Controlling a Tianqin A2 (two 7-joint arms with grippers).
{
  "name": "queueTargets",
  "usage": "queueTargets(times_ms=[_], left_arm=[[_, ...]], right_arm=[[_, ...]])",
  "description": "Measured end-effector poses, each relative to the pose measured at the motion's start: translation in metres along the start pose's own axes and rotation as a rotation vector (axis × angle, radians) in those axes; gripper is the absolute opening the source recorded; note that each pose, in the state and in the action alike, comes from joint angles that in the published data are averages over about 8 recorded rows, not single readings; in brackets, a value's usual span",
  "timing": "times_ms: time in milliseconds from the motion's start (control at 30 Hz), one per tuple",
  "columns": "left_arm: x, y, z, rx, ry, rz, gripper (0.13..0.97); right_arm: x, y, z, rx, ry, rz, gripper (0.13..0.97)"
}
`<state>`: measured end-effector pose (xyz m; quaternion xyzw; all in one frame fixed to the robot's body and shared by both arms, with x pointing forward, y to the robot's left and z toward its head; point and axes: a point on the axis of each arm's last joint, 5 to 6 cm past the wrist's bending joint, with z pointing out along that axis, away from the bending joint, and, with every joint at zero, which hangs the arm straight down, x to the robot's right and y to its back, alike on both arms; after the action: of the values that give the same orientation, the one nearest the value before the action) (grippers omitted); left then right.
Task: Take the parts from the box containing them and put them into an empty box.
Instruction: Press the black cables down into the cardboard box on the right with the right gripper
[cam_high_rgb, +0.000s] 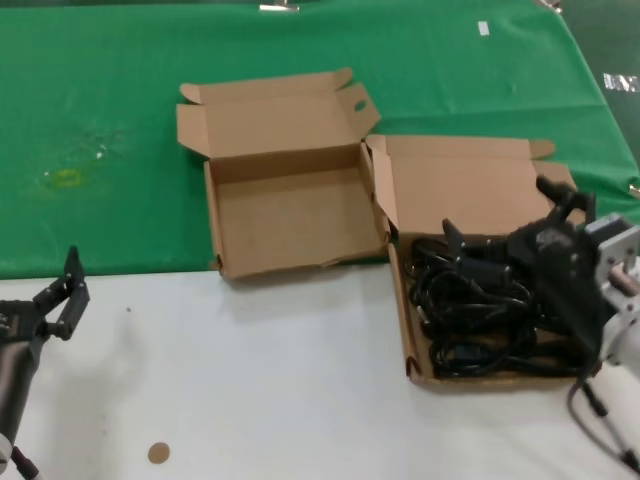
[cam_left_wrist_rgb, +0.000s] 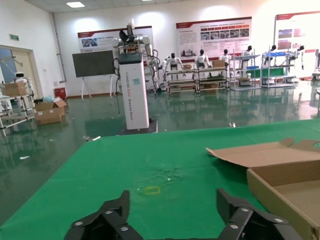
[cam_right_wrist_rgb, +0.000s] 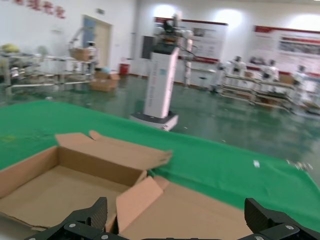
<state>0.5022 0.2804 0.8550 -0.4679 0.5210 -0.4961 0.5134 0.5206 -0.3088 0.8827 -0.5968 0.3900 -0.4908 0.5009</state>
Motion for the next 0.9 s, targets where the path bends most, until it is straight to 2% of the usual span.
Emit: queueTargets(times_ms=[100, 367, 400, 667, 800, 900], left_arm=[[0.0000, 0.0000, 0.000, 0.000, 0.000, 0.000, 0.692], [0.0000, 0.0000, 0.000, 0.000, 0.000, 0.000, 0.469], [0.0000, 0.0000, 0.000, 0.000, 0.000, 0.000, 0.469], [0.0000, 0.0000, 0.000, 0.000, 0.000, 0.000, 0.291], [0.0000, 0.0000, 0.000, 0.000, 0.000, 0.000, 0.291], [0.0000, 0.0000, 0.000, 0.000, 0.000, 0.000, 0.252]], right_arm=[[0.018, -0.012, 0.002, 0.001, -0.060, -0.061, 0.966], [0.066, -0.044, 0.006, -0.050, -0.252, -0.267, 0.966], [0.071, -0.048, 0.007, -0.059, -0.280, -0.298, 0.966], [0.097, -0.085, 0.011, -0.119, -0.516, -0.562, 0.966], [0.106, -0.103, 0.015, -0.153, -0.614, -0.681, 0.966], [0.111, -0.114, 0.019, -0.184, -0.676, -0.760, 0.966]])
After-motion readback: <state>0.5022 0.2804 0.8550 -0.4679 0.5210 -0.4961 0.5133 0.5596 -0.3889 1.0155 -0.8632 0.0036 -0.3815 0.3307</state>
